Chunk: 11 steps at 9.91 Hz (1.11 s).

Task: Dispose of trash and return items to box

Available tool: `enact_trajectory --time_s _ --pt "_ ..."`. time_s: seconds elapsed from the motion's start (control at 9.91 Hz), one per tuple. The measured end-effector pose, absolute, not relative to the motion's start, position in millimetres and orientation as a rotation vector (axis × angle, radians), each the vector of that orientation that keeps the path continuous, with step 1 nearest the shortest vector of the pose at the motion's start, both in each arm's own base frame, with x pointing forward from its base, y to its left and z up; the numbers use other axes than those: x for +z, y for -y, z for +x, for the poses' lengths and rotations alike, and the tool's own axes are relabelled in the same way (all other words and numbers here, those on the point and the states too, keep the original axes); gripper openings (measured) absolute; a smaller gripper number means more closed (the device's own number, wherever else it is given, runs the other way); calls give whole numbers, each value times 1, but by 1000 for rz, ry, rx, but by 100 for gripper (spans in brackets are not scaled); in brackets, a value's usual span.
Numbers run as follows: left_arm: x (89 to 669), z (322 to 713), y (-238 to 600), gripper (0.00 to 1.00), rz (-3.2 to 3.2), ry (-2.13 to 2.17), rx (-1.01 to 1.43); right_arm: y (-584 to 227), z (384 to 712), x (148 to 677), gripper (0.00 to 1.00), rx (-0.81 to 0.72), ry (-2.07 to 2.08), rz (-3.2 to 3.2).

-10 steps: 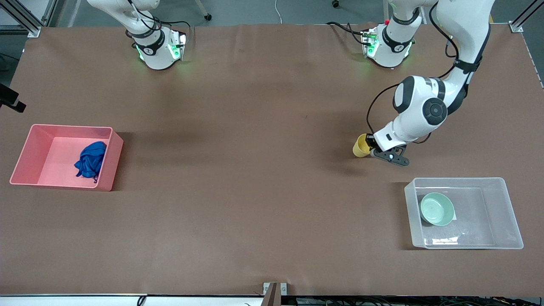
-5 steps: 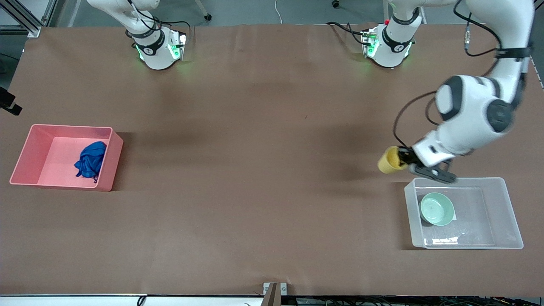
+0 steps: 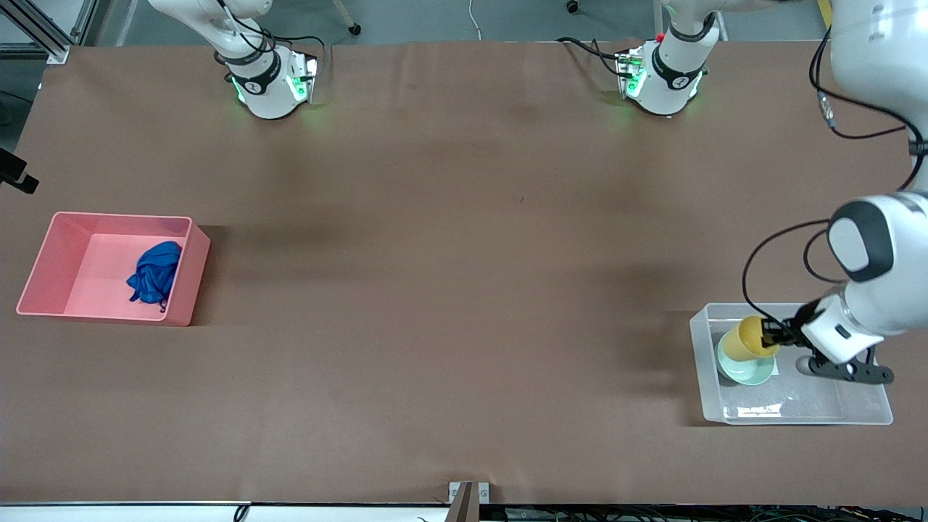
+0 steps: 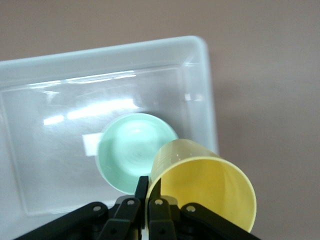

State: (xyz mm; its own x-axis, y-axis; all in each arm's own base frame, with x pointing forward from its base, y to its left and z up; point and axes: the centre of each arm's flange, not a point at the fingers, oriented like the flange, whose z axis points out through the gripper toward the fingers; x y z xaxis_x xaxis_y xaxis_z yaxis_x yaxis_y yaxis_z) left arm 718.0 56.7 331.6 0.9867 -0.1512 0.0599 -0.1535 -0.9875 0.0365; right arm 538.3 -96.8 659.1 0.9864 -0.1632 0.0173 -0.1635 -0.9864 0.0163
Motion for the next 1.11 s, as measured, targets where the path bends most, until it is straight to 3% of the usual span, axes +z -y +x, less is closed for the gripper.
enact_trajectory --time_s 0.4,0.61,0.81,1.11 --pt "278 726 -78 4 3109 232 3 96 538 659 100 24 255 3114" --pt "270 725 -85 14 3107 213 -14 96 538 658 100 14 256 3114" --pt "282 728 -90 44 3108 201 24 97 537 658 100 10 256 3114" --pt "367 735 -77 86 3102 178 204 97 538 659 100 15 256 3114"
